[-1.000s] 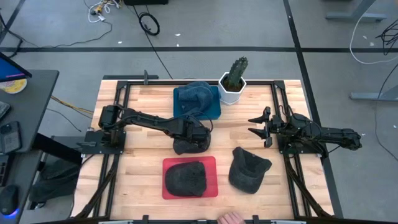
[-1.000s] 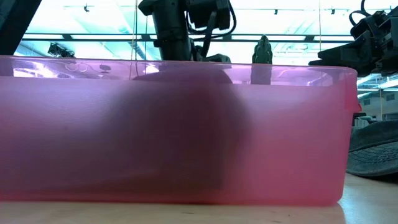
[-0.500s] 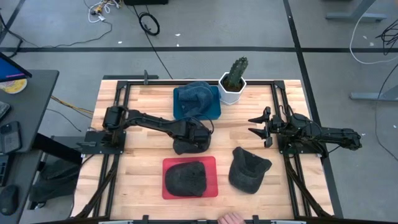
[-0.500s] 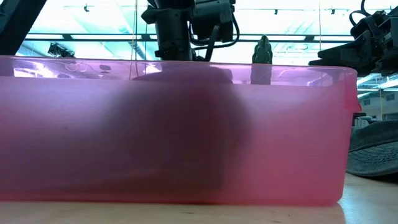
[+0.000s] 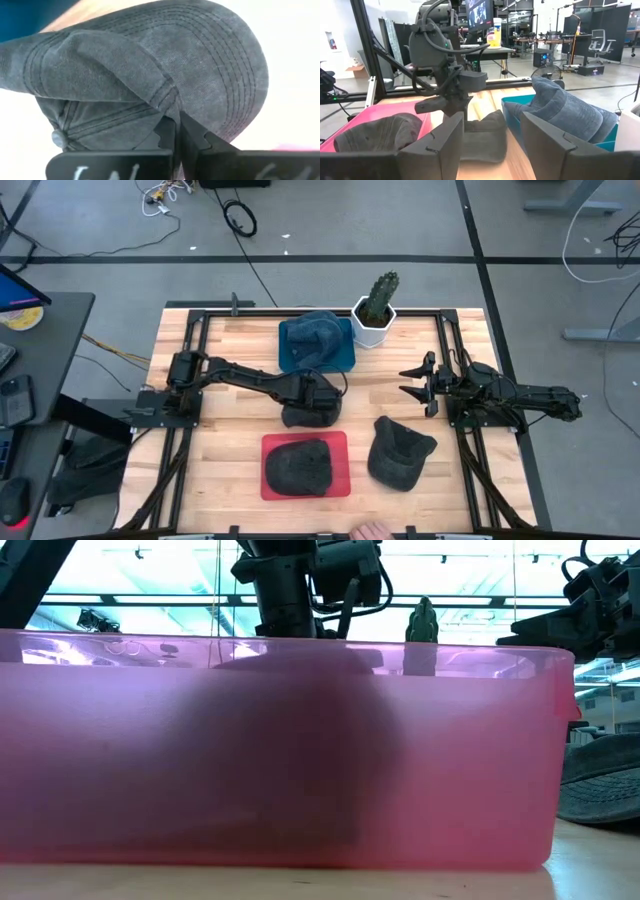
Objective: Pick & Place hat
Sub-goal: Put the middle black cap into the pink bin
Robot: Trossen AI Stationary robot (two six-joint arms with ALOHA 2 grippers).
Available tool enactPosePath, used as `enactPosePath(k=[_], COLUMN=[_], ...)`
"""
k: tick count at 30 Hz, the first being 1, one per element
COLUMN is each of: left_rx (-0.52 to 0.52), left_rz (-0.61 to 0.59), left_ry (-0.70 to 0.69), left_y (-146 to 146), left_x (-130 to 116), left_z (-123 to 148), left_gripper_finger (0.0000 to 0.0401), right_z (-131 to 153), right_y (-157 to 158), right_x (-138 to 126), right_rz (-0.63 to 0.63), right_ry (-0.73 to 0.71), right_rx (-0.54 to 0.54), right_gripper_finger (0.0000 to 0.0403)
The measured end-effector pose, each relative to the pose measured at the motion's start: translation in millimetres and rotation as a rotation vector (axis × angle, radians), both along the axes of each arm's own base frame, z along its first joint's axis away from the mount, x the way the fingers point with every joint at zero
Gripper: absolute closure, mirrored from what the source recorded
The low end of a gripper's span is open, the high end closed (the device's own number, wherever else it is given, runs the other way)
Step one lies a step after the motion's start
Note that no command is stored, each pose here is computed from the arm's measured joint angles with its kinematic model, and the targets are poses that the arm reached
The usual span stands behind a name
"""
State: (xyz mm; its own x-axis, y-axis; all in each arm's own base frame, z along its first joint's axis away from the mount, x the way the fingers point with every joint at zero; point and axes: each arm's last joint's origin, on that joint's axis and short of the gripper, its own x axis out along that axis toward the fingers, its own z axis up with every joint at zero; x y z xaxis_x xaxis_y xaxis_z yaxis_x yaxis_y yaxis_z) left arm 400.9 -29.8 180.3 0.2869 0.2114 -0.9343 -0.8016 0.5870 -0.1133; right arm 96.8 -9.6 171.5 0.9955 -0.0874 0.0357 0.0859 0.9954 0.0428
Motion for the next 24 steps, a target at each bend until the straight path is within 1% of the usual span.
enactPosePath(k=[5, 11, 14, 16, 24], left_rx=[-0.002, 0.057, 0.070, 0.065, 0.030], left_rz=[-0.025, -0.003, 0.032, 0.054, 0.103], left_ry=[-0.026, -0.098, -0.140, -0.179, -0.265], left_y=[-7.3, -14.9, -19.0, -23.2, -43.8], left_x=[-2.8, -14.0, -21.4, -25.0, -31.9], left_z=[10.3, 40.4, 55.7, 64.9, 78.1], left_gripper_finger=[0.0397, 0.0397, 0.0398, 0.0398, 0.0399], right_z=[0.0, 0.0, 0.0, 0.0, -0.2], right_y=[0.0, 0.0, 0.0, 0.0, 0.0], right_x=[0.0, 0.0, 0.0, 0.0, 0.0], right_rz=[0.000, 0.000, 0.001, 0.001, 0.000], right_ry=[0.000, 0.000, 0.000, 0.000, 0.002], right_rx=[0.000, 0.000, 0.000, 0.000, 0.000], right_gripper_finger=[0.0204, 0.0204, 0.0204, 0.0204, 0.0204])
